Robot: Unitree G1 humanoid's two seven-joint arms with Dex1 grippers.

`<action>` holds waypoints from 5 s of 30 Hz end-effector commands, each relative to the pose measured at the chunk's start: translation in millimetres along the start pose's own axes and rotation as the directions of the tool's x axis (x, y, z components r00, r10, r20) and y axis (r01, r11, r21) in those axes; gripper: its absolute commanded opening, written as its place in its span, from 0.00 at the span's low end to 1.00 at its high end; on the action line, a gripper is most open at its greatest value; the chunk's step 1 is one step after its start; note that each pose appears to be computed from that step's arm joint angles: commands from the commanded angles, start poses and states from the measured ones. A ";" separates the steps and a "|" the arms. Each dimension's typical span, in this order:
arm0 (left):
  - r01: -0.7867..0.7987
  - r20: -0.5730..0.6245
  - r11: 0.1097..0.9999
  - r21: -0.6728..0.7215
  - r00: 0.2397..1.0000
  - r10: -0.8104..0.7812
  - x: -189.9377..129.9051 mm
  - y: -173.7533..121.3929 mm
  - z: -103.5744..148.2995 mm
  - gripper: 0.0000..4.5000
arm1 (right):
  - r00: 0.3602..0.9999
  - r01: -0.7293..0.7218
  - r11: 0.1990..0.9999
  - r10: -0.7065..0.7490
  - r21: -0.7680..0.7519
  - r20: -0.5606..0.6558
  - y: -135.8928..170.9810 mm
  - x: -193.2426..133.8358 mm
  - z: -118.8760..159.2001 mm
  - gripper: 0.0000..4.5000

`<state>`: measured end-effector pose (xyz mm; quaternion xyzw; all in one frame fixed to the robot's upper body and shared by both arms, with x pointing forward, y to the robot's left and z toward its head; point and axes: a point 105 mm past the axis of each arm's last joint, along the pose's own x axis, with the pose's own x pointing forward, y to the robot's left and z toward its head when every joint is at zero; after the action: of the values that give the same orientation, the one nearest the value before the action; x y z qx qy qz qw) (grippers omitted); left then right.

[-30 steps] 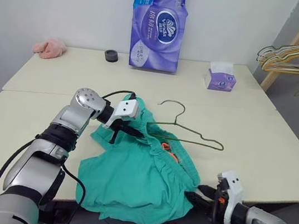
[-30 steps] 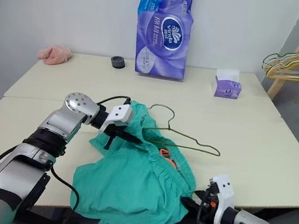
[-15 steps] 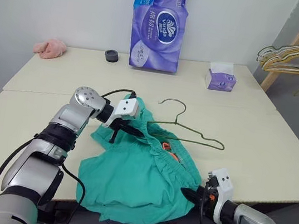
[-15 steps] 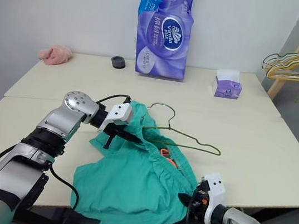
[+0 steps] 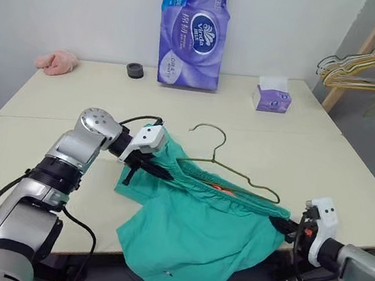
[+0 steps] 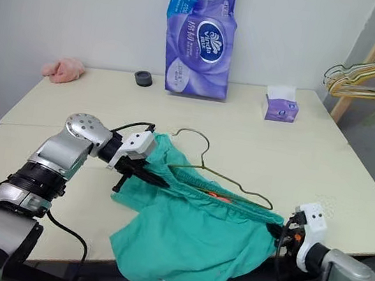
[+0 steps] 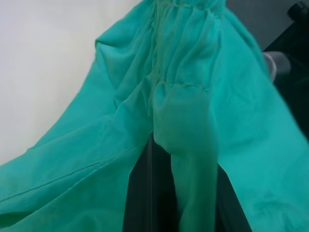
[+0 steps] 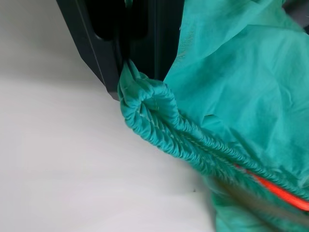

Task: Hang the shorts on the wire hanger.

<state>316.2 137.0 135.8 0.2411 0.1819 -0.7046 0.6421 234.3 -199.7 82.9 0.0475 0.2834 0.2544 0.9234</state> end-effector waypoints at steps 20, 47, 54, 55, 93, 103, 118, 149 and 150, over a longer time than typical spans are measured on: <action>-0.041 -0.136 0.997 0.062 0.989 0.050 -4.1 6.2 -22.1 0.00 | 0.995 -0.080 0.969 0.090 -0.234 0.032 22.4 -15.9 44.2 0.01; -0.207 -0.036 0.966 0.152 0.976 0.214 50.9 29.6 -6.7 0.00 | 0.966 -0.252 0.516 0.177 -0.818 -0.186 66.3 15.7 110.5 0.01; -0.234 -0.004 0.963 0.135 0.971 0.237 59.9 27.5 -5.1 0.00 | 0.961 -0.275 0.476 0.168 -0.835 -0.220 66.3 0.0 108.2 0.48; -0.237 -0.002 0.962 0.134 0.971 0.239 60.5 27.3 -5.0 0.00 | 0.960 -0.279 0.477 0.166 -0.834 -0.226 66.0 -2.0 107.3 0.55; -0.242 0.105 0.960 0.144 0.968 0.228 61.5 24.0 18.3 0.00 | 0.922 -0.357 0.495 0.050 -0.792 -0.385 12.5 30.6 78.1 0.01; -0.214 0.139 0.976 0.045 0.969 0.206 57.8 21.5 18.1 0.36 | 0.920 -0.370 0.486 0.073 -0.792 -0.385 18.6 26.6 80.0 0.00; -0.287 0.033 0.958 -0.008 0.957 0.287 -2.2 44.8 -8.1 0.71 | 0.914 -0.384 0.495 0.084 -0.780 -0.397 18.3 13.2 78.7 0.00; -0.431 0.031 0.902 -0.032 0.901 0.432 -4.9 69.9 -25.9 0.01 | 0.920 -0.366 0.535 0.085 -0.761 -0.383 20.3 -1.1 74.8 0.00; -0.435 0.030 0.900 -0.034 0.899 0.436 -5.4 70.0 -26.8 0.01 | 0.922 -0.362 0.539 0.086 -0.760 -0.378 20.3 -1.4 75.1 0.00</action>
<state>382.8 143.8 104.7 0.2401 0.1442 -0.5590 0.7805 264.3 -179.1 135.7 -0.3746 0.2824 0.4855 0.7377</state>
